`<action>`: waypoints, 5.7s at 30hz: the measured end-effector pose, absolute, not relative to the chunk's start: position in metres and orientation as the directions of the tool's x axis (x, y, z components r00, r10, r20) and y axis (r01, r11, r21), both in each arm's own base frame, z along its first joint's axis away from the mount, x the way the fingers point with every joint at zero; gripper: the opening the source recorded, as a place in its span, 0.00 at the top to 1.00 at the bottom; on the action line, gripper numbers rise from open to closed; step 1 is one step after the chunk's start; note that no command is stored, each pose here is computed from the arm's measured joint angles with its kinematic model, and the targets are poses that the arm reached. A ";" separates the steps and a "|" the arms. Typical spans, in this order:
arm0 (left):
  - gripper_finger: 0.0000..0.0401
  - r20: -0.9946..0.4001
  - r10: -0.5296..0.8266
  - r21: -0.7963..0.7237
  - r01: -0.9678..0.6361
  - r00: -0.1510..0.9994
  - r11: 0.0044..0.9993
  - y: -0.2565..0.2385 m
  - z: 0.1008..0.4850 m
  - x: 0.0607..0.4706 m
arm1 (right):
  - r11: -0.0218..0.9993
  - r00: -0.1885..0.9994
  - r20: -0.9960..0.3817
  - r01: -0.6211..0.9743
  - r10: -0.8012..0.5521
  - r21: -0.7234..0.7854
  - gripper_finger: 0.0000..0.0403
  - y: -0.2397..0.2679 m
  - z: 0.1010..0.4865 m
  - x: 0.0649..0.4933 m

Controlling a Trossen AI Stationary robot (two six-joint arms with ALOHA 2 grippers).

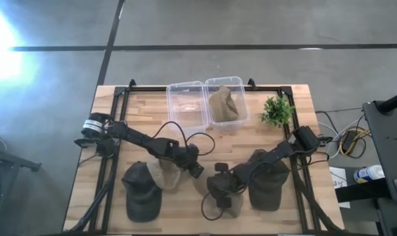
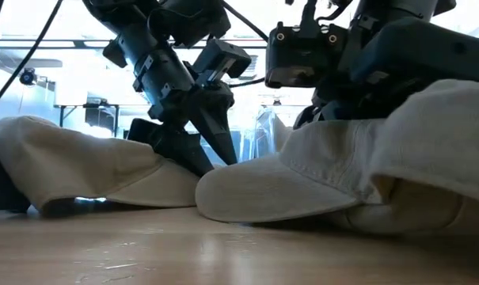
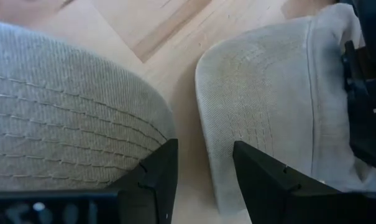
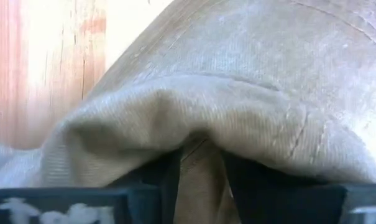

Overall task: Pick and place caps into container
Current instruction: Put the right brown cap into the right transparent container, then put the brown cap into the right transparent container

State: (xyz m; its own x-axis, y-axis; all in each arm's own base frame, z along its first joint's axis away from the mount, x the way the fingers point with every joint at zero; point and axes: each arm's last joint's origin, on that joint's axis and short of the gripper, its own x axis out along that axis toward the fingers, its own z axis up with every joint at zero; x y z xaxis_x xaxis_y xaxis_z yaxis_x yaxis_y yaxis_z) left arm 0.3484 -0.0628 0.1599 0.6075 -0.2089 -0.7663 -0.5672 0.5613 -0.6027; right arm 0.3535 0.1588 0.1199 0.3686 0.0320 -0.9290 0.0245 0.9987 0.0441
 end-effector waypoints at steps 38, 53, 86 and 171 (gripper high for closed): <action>0.97 -0.603 -0.345 -0.768 -0.408 0.719 0.493 -0.069 0.193 0.352 | 0.981 0.490 -0.870 0.188 -0.053 0.047 0.70 0.134 0.196 0.339; 0.99 -0.163 0.197 -0.867 -0.236 0.967 0.439 -0.043 0.319 0.317 | 0.780 0.671 -0.546 0.624 -0.502 0.051 0.70 0.092 0.340 0.214; 0.98 -0.641 0.252 -0.686 -0.689 0.725 0.235 0.147 0.297 0.435 | 0.677 0.533 -0.633 0.736 -0.561 0.020 0.70 0.088 0.322 0.187; 0.60 -0.876 -0.055 -0.192 -0.242 0.479 0.951 -0.131 0.152 0.338 | 0.489 0.789 -0.612 0.553 -0.046 0.675 0.70 0.089 0.196 0.231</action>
